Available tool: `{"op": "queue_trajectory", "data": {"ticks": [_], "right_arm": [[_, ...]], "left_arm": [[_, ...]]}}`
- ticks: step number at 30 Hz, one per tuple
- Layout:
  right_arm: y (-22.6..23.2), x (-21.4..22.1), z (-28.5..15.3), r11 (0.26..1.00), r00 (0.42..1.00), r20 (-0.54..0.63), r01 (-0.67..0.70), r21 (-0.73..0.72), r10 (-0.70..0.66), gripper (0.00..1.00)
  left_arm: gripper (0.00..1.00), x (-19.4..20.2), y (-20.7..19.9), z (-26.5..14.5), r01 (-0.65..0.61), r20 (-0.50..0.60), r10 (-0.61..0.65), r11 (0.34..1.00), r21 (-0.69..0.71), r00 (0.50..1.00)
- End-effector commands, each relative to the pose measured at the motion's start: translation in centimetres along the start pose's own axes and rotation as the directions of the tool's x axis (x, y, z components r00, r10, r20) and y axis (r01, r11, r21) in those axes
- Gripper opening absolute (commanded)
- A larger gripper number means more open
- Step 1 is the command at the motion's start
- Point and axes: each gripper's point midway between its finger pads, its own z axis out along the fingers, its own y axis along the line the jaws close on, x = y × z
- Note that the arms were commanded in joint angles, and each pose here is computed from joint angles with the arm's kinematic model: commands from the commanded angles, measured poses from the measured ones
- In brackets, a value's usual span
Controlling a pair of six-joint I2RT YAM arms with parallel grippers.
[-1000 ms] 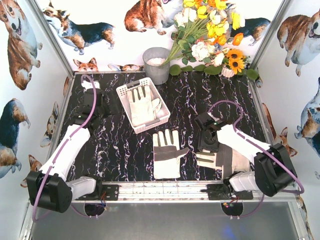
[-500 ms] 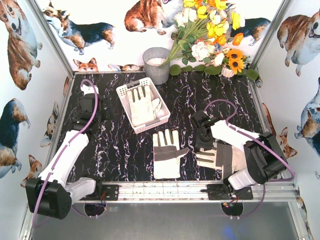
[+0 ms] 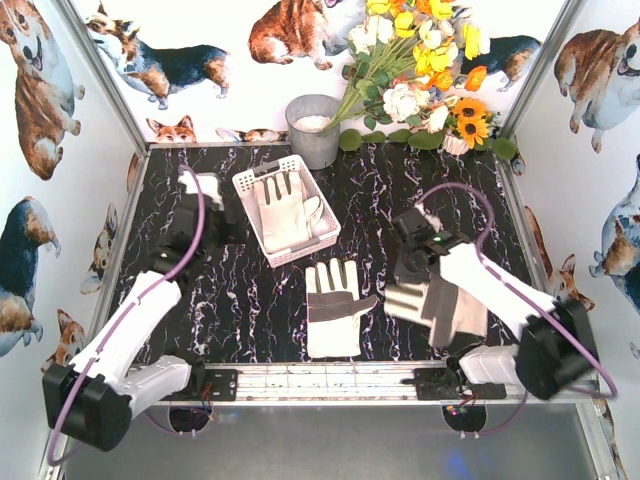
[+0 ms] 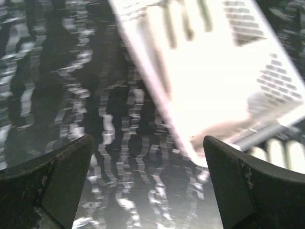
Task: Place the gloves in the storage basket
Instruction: Pick up the glove from the center of the board.
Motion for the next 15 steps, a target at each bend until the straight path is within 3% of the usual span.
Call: {"op": "queue_trajectory", "data": {"ticks": [1,8,13,15], "right_arm": [[1.4,-5.0,-5.1,0.991,0.971,0.22,-0.074,-0.109,0.097,0.0],[2.9,-8.1,-10.1,0.959,0.917,0.349,-0.102,-0.264,0.194,0.0],[4.0,-9.7,-13.1,0.937,0.893,0.387,-0.095,-0.335,0.229,0.0],[4.3,-10.2,-14.1,0.928,0.884,0.4,-0.091,-0.36,0.242,0.0]], "left_arm": [[0.92,-0.3,-8.4,-1.6,0.02,0.063,-0.039,0.963,0.27,0.997],[0.93,1.4,-22.5,-6.0,0.008,0.063,-0.066,0.754,0.657,0.996],[0.94,1.5,-28.0,-7.7,0.064,0.028,-0.147,0.582,0.81,0.989],[0.95,1.6,-29.2,-8.2,0.074,0.017,-0.161,0.542,0.837,0.987]]}}
